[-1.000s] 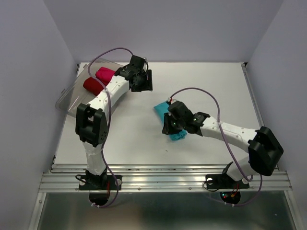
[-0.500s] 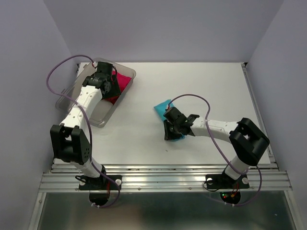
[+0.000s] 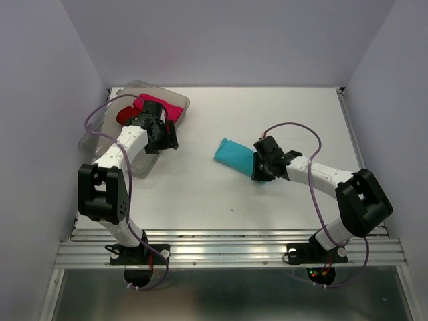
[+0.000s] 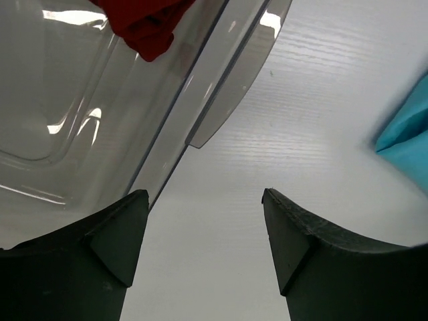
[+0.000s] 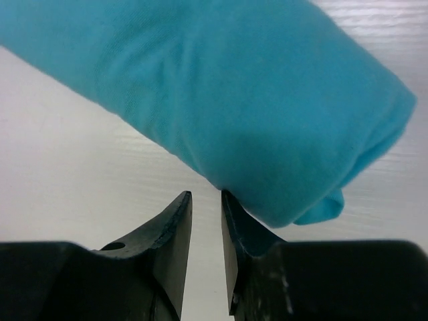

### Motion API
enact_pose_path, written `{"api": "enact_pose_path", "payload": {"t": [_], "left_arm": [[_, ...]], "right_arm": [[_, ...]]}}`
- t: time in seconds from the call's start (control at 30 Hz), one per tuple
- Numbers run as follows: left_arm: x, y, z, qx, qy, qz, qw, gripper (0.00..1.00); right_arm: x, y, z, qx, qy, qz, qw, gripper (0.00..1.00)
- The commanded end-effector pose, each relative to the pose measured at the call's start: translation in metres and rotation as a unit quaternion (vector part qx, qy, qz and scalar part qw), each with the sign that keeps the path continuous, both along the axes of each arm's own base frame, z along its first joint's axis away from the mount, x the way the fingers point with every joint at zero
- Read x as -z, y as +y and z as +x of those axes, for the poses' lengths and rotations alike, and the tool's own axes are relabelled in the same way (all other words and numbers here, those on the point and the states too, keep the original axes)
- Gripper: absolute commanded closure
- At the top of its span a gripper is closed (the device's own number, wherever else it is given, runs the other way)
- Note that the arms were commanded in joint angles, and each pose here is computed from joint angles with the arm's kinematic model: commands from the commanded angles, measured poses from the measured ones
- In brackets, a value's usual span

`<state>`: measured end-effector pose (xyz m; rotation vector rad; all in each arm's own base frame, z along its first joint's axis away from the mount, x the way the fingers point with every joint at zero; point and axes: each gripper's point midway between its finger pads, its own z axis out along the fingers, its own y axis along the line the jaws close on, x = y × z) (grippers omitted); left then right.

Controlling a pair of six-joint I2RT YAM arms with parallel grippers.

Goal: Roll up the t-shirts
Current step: Pick up the T-shirt from the center of the board.

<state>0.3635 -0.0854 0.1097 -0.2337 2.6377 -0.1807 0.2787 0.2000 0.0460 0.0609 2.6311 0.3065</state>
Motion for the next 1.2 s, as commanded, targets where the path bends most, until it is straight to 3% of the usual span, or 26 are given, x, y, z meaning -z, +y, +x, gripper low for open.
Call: {"api": "enact_pose_path", "payload": {"t": [0.0,0.1,0.5,0.63,0.9,1.07,1.17], "left_arm": [[0.003,-0.031,0.009,0.047,-0.010,-0.071,0.996,0.21],[0.001,-0.047,0.015,0.067,-0.015,-0.098,0.993,0.23],[0.006,-0.065,0.038,0.092,-0.005,-0.089,0.992,0.24],[0.004,-0.060,0.040,0.079,-0.013,-0.063,0.995,0.25],[-0.052,-0.010,0.045,-0.029,-0.117,0.021,0.992,0.25],[-0.031,0.004,0.038,-0.055,-0.078,0.051,0.994,0.21],[-0.008,-0.004,0.032,-0.042,-0.048,0.036,0.997,0.19]], "right_arm": [[-0.016,-0.019,0.015,0.018,-0.033,-0.012,0.999,0.70],[-0.019,-0.025,0.023,0.026,-0.040,-0.013,0.999,0.70],[-0.042,-0.031,0.028,0.041,-0.066,-0.011,0.997,0.69],[-0.053,-0.036,0.027,0.047,-0.078,-0.011,0.996,0.69],[-0.066,-0.042,0.028,0.055,-0.090,-0.014,0.994,0.69],[-0.069,-0.042,0.031,0.055,-0.094,-0.014,0.994,0.68],[-0.070,-0.043,0.030,0.057,-0.095,-0.016,0.994,0.67]]}}
